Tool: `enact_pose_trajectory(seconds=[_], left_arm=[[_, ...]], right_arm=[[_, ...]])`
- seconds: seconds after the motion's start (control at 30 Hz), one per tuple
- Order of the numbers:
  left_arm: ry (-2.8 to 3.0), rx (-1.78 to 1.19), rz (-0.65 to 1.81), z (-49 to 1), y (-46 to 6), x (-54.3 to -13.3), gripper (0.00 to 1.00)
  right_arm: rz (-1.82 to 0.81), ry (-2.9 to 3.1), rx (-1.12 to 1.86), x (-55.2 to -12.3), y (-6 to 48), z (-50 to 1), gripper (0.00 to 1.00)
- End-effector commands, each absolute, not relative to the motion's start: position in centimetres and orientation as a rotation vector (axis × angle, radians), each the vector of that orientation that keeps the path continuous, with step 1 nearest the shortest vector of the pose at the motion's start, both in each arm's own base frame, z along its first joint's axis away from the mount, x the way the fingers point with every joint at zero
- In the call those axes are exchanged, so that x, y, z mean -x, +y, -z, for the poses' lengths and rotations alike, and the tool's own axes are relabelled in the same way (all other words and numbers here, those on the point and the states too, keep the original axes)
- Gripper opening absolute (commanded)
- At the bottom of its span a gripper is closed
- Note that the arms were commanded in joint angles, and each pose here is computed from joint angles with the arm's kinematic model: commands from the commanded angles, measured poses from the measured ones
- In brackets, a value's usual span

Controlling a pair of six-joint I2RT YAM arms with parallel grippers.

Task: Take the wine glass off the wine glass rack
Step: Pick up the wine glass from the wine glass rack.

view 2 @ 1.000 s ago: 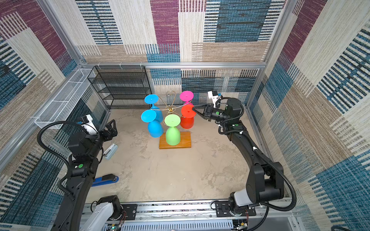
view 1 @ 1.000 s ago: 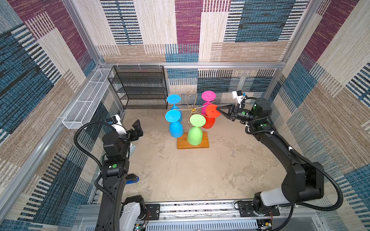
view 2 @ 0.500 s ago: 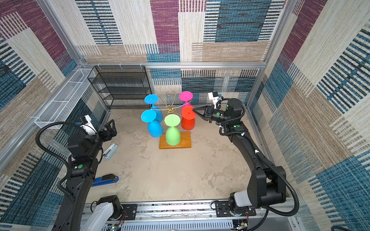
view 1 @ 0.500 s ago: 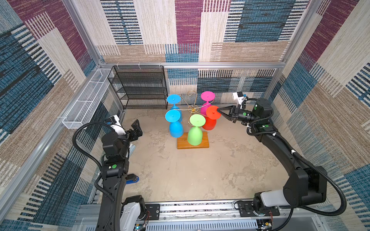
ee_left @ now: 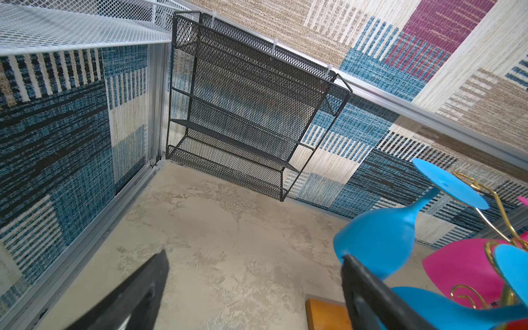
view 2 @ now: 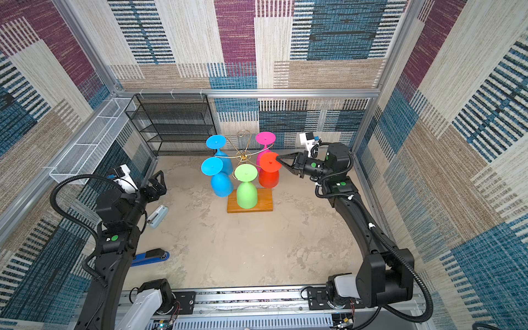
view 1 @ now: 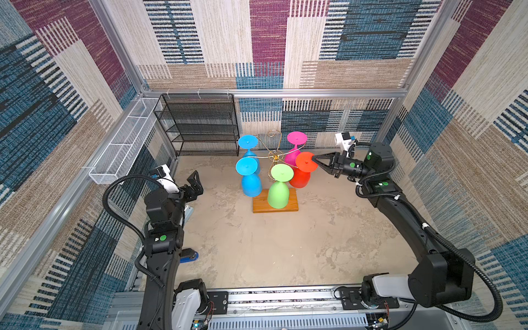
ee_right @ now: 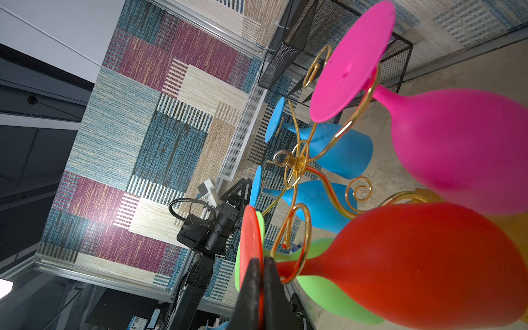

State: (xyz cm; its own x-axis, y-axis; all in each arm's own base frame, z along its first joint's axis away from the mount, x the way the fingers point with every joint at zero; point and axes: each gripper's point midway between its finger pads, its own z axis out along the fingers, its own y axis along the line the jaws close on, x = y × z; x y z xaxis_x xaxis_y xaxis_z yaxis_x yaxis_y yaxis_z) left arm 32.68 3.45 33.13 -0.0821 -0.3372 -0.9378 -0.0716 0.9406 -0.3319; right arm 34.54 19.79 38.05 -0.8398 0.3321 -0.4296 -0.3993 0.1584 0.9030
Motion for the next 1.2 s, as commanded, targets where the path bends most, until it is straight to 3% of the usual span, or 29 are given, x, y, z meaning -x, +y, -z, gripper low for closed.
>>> enact_pose_trajectory(seconds=[0.0,0.57,1.17], left_arm=[[1.611,0.326,0.243,-34.0,3.5,-32.7,0.96],[1.607,0.346,0.243,-33.8,3.9,-32.6,0.96],[1.598,0.359,0.241,-33.9,4.2,-32.5,0.97]], right_arm=[[-1.743,1.866,0.071,-34.3,19.9,-38.8,0.0],[-1.778,1.883,0.127,-34.0,22.5,-38.8,0.0],[-1.759,1.815,0.05,-37.3,22.8,-39.5,0.0]])
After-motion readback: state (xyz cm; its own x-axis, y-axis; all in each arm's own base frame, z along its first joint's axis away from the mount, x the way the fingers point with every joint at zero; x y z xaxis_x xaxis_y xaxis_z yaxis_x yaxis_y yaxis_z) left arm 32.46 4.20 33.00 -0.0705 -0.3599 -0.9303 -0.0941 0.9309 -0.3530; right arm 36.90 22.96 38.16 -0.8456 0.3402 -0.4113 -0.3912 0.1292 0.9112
